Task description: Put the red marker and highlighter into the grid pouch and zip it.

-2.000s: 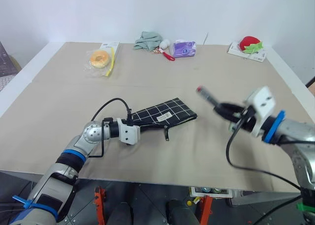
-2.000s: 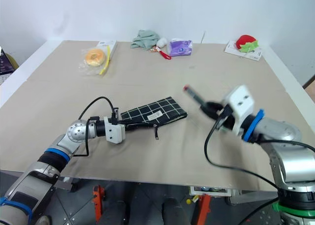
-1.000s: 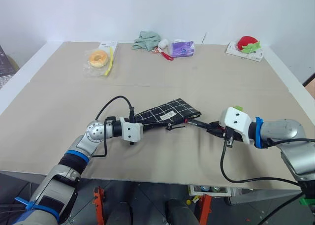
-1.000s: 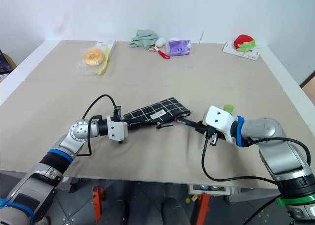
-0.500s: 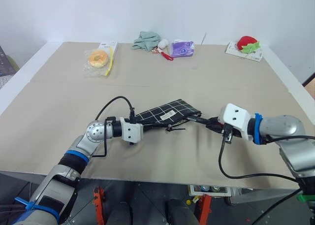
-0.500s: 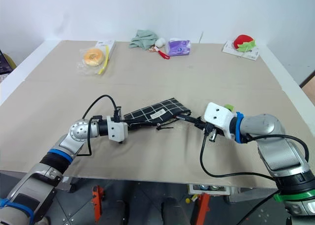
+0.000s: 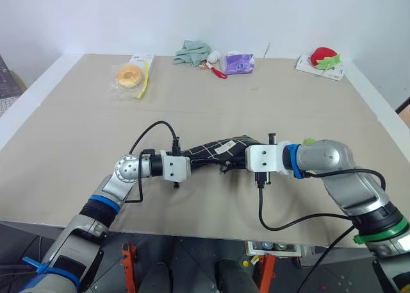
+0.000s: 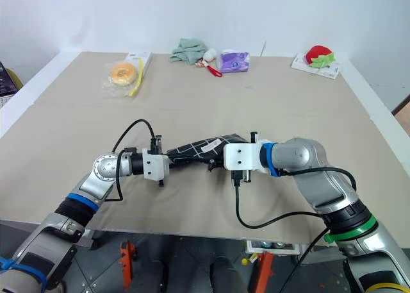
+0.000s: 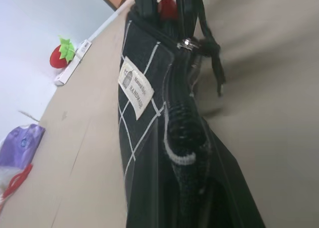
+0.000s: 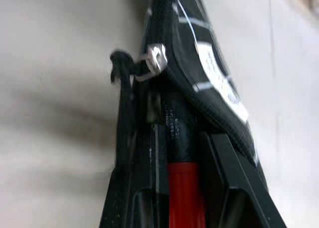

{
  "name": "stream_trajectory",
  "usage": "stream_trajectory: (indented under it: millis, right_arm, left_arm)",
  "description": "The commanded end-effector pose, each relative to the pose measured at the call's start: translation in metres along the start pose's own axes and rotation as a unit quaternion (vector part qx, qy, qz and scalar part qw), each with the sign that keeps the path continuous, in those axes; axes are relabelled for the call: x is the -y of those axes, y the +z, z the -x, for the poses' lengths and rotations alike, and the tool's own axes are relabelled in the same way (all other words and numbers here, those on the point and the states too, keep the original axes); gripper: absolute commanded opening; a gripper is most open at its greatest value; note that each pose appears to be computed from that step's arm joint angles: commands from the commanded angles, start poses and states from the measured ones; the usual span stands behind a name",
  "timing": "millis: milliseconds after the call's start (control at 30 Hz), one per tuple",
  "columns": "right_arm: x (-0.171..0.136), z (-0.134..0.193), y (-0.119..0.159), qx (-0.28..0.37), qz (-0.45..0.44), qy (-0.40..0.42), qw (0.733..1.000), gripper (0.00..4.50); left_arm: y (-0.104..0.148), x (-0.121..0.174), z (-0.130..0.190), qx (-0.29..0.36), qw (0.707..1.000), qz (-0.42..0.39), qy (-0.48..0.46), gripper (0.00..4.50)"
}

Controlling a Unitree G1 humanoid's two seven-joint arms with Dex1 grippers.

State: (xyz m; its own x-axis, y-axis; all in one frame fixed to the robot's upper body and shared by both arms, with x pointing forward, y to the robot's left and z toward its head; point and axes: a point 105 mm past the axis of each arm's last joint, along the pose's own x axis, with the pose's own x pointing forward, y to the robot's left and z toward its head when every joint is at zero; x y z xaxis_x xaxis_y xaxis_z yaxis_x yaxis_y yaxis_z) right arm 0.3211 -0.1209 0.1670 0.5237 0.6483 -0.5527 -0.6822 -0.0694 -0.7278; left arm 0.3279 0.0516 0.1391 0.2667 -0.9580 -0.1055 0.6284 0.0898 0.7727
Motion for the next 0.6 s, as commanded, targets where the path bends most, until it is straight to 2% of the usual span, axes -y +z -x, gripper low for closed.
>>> stream_trajectory:
  millis: [33, 167, 267, 300, 367, 433, 600]
  right_arm:
    - [0.008, 0.001, 0.017, 0.028, 0.038, -0.003, 0.999, 0.54]
    - [0.009, 0.005, 0.018, 0.035, 0.021, -0.001, 0.999, 0.54]
    - [0.012, 0.015, 0.018, 0.035, -0.013, 0.004, 0.999, 1.98]
    - [0.016, 0.02, 0.019, 0.041, -0.027, -0.005, 0.999, 2.37]
    - [0.024, 0.033, 0.024, 0.062, -0.067, -0.023, 0.996, 3.52]
    - [0.03, 0.046, 0.027, 0.082, -0.111, -0.039, 0.99, 4.45]
    - [0.055, 0.079, 0.018, 0.124, -0.247, -0.157, 0.948, 4.45]
  left_arm:
    - [0.017, -0.01, -0.002, 0.033, 0.999, 0.005, 0.019, 0.0]
    - [0.017, -0.01, -0.002, 0.033, 0.999, 0.025, 0.023, 0.0]
    - [0.015, -0.011, -0.001, 0.03, 0.998, 0.044, 0.027, 0.0]
    - [0.014, -0.011, -0.001, 0.028, 0.998, 0.05, 0.029, 0.0]
    - [0.012, -0.011, -0.001, 0.024, 0.997, 0.059, 0.032, 0.0]
    - [0.01, -0.011, 0.0, 0.02, 0.997, 0.07, 0.036, 0.0]
    - [0.005, -0.011, 0.003, 0.011, 0.995, 0.084, 0.047, 0.0]
